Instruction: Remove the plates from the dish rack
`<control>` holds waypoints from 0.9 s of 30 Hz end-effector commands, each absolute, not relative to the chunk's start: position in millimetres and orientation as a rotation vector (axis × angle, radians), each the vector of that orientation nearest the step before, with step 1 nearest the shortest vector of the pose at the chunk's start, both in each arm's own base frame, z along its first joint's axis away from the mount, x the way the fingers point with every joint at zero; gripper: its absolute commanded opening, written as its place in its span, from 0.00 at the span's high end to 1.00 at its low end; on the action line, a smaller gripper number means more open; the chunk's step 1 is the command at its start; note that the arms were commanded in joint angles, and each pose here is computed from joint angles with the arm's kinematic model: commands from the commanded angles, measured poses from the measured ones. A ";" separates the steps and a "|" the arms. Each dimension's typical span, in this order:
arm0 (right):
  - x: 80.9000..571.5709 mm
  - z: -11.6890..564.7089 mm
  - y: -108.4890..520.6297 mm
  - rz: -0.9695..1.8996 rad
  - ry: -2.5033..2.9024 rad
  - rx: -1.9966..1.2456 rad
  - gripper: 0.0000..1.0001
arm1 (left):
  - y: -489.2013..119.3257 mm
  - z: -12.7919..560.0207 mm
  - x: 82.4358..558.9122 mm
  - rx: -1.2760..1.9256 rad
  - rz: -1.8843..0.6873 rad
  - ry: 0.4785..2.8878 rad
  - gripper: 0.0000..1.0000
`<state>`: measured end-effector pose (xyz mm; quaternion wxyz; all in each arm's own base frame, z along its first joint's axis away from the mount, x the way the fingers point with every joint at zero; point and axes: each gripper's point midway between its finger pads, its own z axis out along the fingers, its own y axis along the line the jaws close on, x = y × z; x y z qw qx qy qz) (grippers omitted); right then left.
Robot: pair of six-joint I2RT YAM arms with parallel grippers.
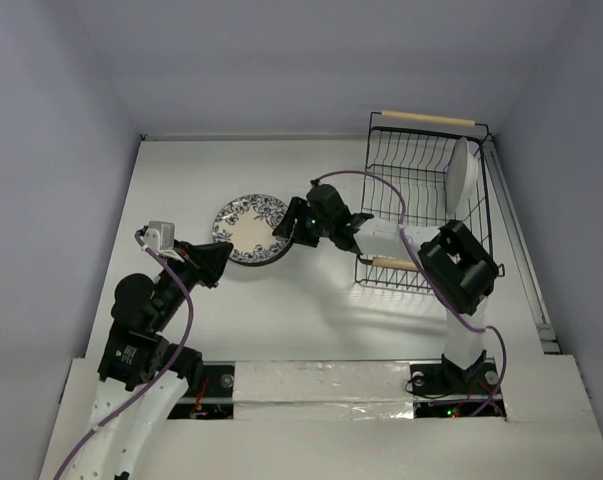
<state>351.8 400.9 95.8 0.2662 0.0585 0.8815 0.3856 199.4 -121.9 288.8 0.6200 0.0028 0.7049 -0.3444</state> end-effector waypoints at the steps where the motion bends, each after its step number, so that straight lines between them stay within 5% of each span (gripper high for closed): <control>1: 358.9 139.4 391.7 0.926 2.283 0.078 0.35 | -120.4 307.4 196.3 0.020 -0.796 1.557 0.91; 9: 354.5 188.2 346.2 0.635 2.229 -0.021 0.32 | -119.7 307.9 195.8 0.018 -0.794 1.554 0.91; 10: 352.7 190.8 335.1 0.577 2.236 -0.020 0.38 | -119.4 308.2 195.6 0.017 -0.793 1.552 0.91; 13: 354.8 239.0 291.2 0.439 2.101 0.056 0.90 | -119.3 308.1 194.8 0.019 -0.793 1.550 0.91; 14: 360.3 252.3 269.7 0.383 2.060 0.103 1.00 | -119.1 309.2 194.8 0.017 -0.794 1.547 0.91; 21: 395.1 290.2 64.7 -0.099 1.920 0.432 1.00 | -120.9 309.8 192.7 0.026 -0.804 1.541 0.96; 22: 391.1 286.1 40.8 -0.180 1.935 0.468 0.96 | -121.0 310.1 192.1 0.027 -0.806 1.538 0.96; 26: 389.7 288.6 -26.2 -0.386 1.955 0.556 0.37 | -121.8 312.3 189.7 0.032 -0.813 1.529 0.96; 27: 389.9 285.2 -34.9 -0.437 1.970 0.559 0.32 | -123.3 311.9 188.4 0.037 -0.819 1.531 0.95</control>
